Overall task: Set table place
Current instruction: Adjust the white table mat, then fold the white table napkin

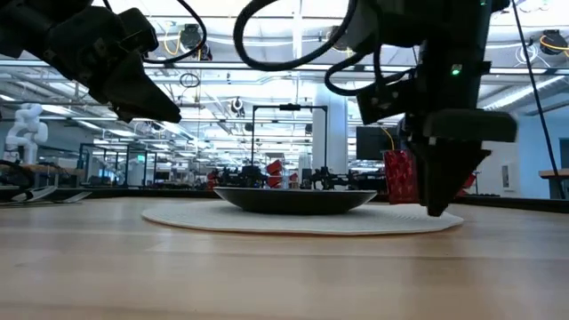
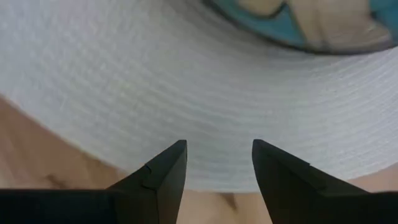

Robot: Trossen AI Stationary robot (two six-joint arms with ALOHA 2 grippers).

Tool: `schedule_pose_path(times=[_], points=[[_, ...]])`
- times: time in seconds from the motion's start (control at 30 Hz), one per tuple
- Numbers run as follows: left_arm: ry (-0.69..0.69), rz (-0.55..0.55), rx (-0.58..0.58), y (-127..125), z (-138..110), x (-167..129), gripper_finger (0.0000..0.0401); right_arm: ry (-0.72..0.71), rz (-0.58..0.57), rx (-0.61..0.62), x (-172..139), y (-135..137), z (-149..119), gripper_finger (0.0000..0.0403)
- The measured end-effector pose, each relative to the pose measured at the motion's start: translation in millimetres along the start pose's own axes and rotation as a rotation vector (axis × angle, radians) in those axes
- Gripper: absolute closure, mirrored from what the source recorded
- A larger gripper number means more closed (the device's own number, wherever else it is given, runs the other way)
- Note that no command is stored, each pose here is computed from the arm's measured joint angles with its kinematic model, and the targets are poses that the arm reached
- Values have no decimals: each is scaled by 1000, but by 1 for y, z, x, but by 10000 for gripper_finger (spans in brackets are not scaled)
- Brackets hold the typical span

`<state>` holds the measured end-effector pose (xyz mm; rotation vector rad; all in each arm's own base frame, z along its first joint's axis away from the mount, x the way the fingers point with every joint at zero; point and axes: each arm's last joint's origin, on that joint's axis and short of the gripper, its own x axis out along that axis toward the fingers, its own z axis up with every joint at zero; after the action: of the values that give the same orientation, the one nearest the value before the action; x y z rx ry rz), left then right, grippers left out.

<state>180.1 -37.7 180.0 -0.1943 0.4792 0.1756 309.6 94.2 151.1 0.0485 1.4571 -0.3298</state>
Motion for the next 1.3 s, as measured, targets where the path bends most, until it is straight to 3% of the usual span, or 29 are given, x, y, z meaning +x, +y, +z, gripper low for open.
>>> schedule_pose_path(times=[0.1,0.23,0.33,0.53,0.7,1.03,1.17,1.3], points=[[1,-12,26,-2,-1,-1,308,14,10,20,-17,1,-4,234],[-25,-58,38,-10,0,-3,308,-95,91,50,-58,12,-7,234],[-64,-113,37,-19,2,-6,308,-154,127,42,-72,29,-18,234],[-143,-221,27,-36,3,-9,308,-197,157,-10,-67,69,-40,234],[-199,-346,-36,-54,3,-9,308,-212,301,57,-68,103,-55,234],[-268,-540,-59,-89,-9,-6,308,-119,381,217,-94,149,-137,234],[-314,-595,-86,-99,-12,-5,308,-97,402,242,-104,160,-159,234],[-319,-627,-115,-104,-16,-3,308,-38,382,229,-94,174,-176,234]])
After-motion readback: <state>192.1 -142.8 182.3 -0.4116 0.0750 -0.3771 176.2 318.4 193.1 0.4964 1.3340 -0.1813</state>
